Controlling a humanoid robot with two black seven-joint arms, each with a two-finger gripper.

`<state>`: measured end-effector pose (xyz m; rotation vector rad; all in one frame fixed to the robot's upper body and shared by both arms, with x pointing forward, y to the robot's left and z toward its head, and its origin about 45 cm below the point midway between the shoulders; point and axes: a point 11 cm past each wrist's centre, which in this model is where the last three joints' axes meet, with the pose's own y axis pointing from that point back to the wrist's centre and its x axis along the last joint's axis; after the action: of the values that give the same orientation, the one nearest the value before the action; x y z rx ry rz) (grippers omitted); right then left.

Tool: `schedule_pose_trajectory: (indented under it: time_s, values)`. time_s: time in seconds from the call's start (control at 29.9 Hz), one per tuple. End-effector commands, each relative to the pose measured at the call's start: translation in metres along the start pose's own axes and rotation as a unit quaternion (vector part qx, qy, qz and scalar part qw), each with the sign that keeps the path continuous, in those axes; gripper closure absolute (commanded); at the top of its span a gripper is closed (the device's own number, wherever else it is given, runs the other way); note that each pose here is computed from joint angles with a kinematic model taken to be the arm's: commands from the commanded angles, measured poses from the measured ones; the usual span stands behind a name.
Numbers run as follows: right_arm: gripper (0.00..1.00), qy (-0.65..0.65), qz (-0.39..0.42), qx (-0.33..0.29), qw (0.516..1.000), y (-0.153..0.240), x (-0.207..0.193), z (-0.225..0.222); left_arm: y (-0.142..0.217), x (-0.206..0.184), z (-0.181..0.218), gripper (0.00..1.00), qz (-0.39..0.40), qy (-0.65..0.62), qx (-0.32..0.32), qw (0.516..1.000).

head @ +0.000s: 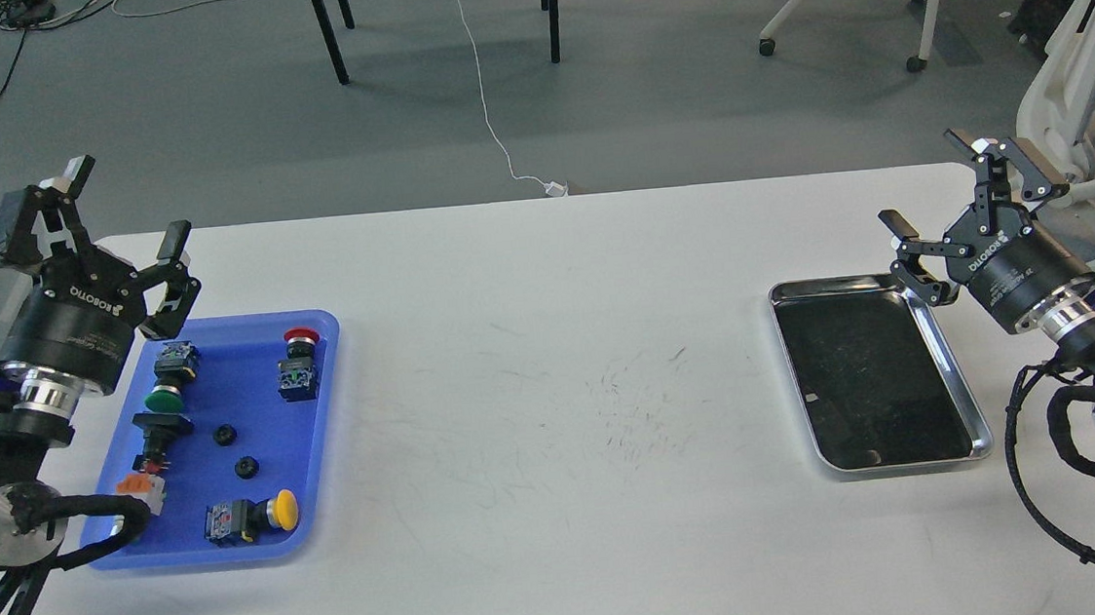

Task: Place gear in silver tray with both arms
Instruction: 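Lower the left gripper toward the blue tray of parts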

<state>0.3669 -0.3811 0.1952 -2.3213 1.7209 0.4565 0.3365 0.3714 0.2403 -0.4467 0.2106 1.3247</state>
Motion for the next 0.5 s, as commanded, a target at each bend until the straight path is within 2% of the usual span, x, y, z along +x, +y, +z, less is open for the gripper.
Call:
schedule_pose_trajectory:
  time_s: [0.0,0.47]
  values:
    - [0.01,0.001,-0.002,0.004,1.000,-0.003,-0.001,-0.003,0.000,-0.001,0.001,0.02,-0.004,0.004,-0.003,1.000]
    - [0.01,0.002,-0.003,0.005,1.000,-0.004,-0.001,-0.004,-0.002,0.015,-0.005,0.02,0.023,0.005,0.001,1.000]
